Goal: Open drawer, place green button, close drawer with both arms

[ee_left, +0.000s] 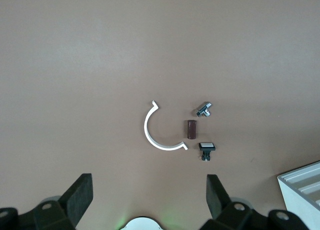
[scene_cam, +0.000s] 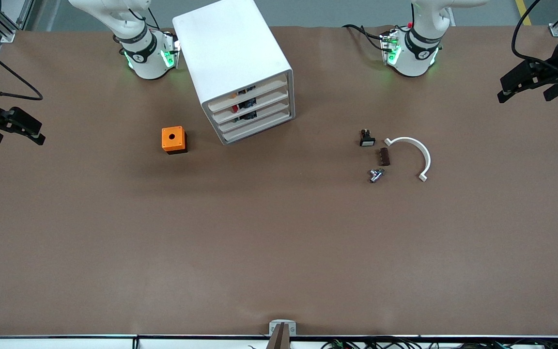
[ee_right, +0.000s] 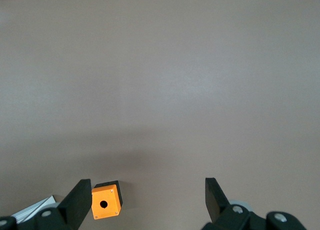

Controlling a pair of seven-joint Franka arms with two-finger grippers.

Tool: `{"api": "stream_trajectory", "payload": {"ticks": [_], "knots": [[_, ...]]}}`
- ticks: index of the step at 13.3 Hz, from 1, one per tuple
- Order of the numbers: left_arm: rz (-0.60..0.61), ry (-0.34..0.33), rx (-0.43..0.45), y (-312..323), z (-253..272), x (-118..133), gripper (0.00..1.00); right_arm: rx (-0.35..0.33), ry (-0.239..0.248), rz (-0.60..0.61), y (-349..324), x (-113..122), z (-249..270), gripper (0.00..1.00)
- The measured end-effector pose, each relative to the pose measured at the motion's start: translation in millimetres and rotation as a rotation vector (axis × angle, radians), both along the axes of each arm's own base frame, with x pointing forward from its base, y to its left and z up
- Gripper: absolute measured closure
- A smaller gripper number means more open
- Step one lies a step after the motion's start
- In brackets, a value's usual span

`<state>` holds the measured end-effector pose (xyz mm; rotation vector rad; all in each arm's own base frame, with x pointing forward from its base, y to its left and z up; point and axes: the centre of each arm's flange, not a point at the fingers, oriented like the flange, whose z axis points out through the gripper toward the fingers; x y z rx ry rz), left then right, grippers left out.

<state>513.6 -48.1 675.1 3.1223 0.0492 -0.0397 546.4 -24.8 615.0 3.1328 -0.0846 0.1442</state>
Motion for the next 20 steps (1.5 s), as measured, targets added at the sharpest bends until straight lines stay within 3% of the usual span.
{"api": "stream_trajectory", "payload": {"ticks": [8,20], "knots": [[0.001,0.024,0.002,1,-3,-1,0.0,0.062,-0.01,-0.059,-27,-1,1,0.0],[-0.043,0.052,0.011,-24,-17,-5,0.0,0.064,-0.007,-0.06,-27,-2,0,0.0]]}}
